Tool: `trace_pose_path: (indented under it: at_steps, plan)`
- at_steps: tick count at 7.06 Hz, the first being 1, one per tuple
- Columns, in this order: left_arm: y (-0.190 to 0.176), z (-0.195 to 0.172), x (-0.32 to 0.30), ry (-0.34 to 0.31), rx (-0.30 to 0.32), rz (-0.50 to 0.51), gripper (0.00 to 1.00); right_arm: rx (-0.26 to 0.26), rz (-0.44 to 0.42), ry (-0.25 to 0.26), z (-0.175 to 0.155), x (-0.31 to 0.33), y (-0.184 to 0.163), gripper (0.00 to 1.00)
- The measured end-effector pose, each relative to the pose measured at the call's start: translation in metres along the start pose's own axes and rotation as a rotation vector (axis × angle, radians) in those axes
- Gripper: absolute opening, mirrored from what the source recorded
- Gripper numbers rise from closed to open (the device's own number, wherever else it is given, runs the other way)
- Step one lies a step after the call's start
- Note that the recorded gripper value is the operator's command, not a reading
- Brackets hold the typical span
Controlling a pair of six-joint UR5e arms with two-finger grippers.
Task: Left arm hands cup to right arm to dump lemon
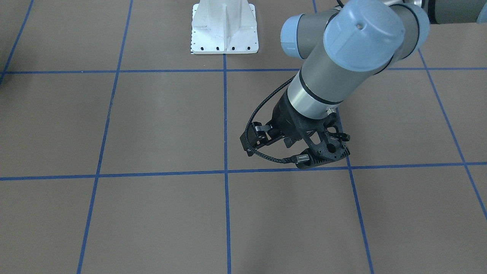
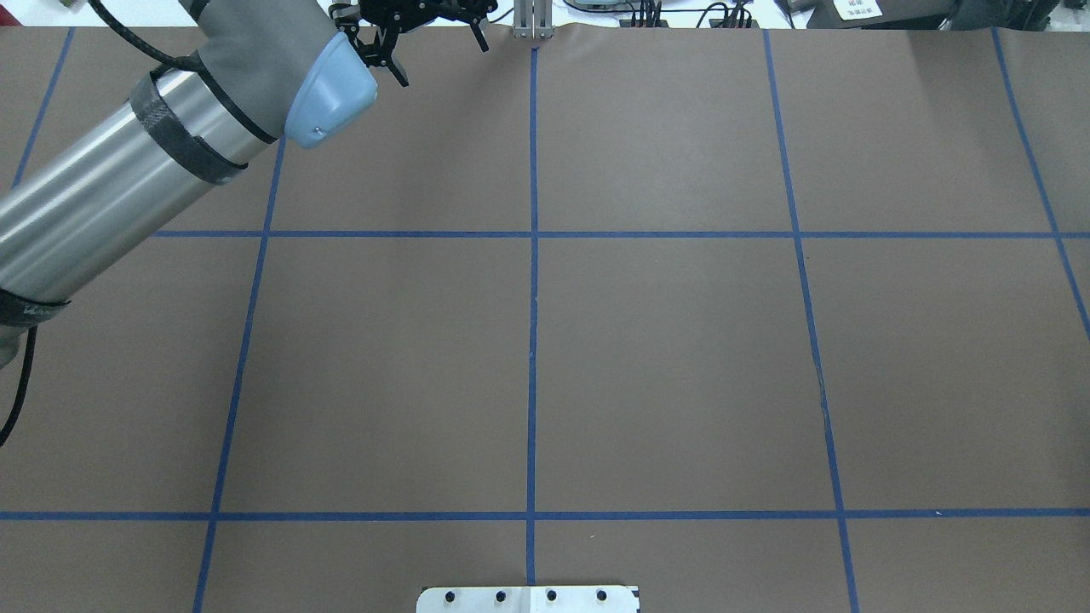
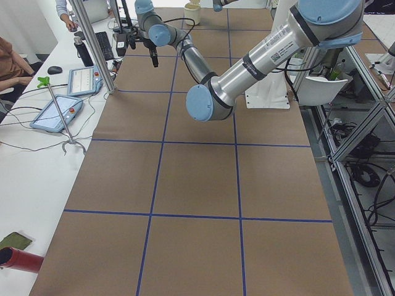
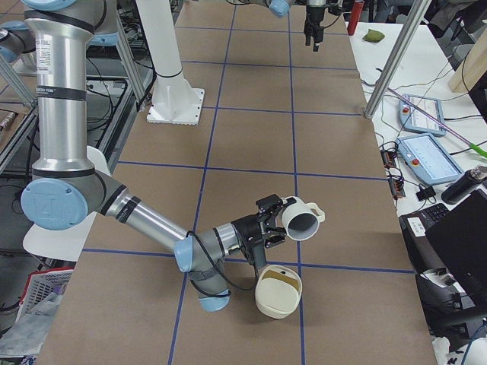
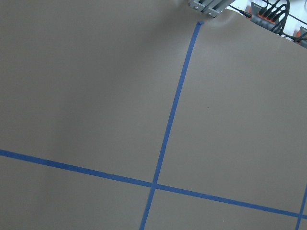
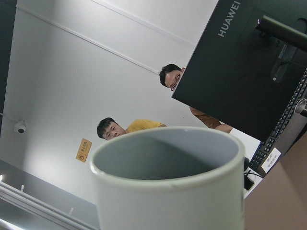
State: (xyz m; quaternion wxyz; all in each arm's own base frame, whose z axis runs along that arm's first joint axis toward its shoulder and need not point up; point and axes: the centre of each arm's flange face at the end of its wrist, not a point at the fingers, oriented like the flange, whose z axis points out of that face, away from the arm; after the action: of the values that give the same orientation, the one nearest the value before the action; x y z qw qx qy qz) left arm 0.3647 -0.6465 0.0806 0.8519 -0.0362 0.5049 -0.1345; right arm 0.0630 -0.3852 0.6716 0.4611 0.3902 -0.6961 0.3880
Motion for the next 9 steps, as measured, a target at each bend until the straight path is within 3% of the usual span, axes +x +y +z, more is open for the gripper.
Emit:
trace_pose_path:
  at_steps: [3,6,9]
  plan:
    - [-0.001,-0.001,-0.002,-0.001,0.001,-0.002,1.0,0.011,-0.128,0.079,0.048,-0.046,-0.005,0.0]
    - [-0.001,-0.003,-0.005,0.001,0.005,-0.002,1.0,0.013,-0.317,0.239,0.115,-0.101,-0.007,0.0]
    - [-0.004,-0.003,-0.011,-0.002,0.008,-0.008,1.0,-0.049,-0.478,0.347,0.16,-0.108,0.001,0.0]
